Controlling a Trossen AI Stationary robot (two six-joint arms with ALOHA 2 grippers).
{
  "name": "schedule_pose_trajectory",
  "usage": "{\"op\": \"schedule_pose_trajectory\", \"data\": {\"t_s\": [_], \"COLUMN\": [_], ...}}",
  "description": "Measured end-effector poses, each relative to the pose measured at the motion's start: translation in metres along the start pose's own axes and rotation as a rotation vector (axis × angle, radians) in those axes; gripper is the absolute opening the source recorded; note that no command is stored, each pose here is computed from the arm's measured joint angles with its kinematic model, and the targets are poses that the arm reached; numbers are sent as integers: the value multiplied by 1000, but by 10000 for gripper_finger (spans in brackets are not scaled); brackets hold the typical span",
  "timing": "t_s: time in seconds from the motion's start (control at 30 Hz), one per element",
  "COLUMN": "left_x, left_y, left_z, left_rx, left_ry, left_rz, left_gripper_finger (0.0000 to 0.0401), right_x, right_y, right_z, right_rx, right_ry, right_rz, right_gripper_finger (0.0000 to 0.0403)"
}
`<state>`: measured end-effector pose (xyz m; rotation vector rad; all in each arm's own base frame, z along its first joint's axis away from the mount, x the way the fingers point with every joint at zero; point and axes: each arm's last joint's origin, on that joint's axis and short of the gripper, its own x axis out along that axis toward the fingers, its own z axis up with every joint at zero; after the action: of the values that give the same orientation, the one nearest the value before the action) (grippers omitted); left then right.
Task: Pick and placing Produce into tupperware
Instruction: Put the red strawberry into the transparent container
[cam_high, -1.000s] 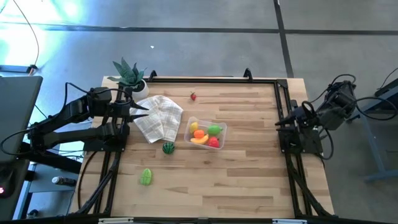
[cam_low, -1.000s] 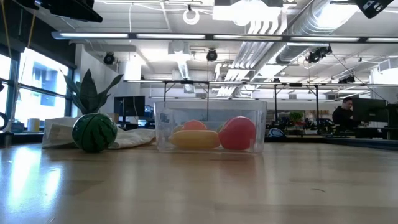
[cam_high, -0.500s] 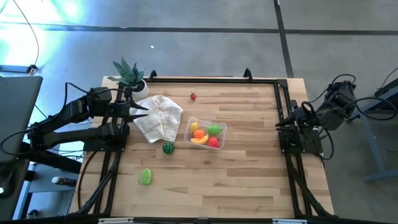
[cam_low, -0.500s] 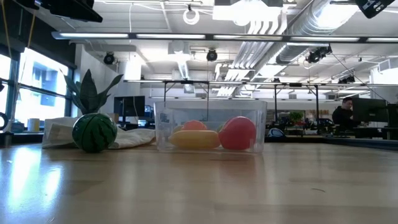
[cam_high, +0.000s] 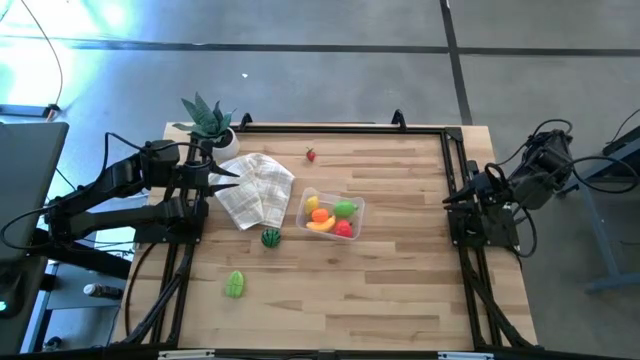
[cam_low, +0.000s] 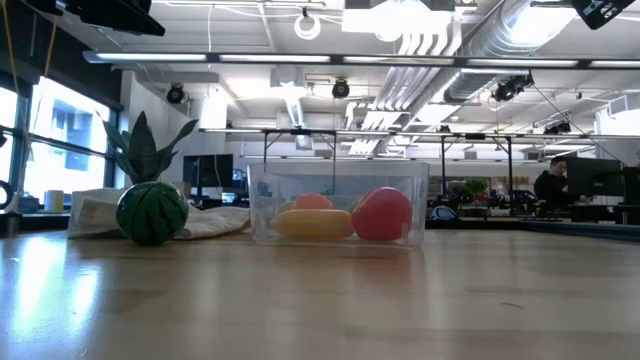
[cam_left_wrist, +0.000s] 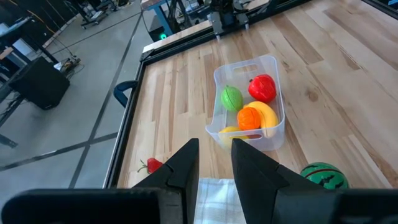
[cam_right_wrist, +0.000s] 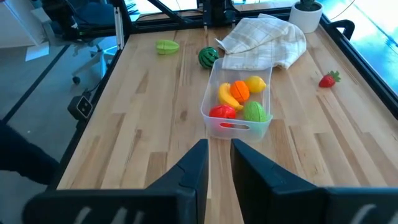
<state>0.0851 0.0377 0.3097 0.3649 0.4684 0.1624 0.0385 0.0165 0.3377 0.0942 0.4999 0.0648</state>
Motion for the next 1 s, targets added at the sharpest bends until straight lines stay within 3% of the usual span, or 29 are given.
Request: {"op": "schedule_pose_trajectory", "data": {"t_s": [0.17, 0.33, 0.53, 0.8, 1.0], "left_x": [0, 0, 0, 0, 2], "left_y": [0, 5, 6, 6, 9], "left_z": [0, 3, 4, 4, 8], "left_rx": [3, 4, -4, -135, -163], "left_ry": [2, 5, -10, -10, -52], "left_rz": [11, 109, 117, 126, 147], "left_gripper_finger": [85, 85, 85, 85, 85], "right_x": [0, 0, 0, 0, 0], "right_y": [0, 0, 0, 0, 0], "right_z": [0, 0, 0, 0, 0], "right_rx": [0, 0, 0, 0, 0], "right_ry": [0, 0, 0, 0, -1], "right_rz": [0, 0, 0, 0, 0], "right_gripper_finger": [58, 58, 57, 58, 58]}}
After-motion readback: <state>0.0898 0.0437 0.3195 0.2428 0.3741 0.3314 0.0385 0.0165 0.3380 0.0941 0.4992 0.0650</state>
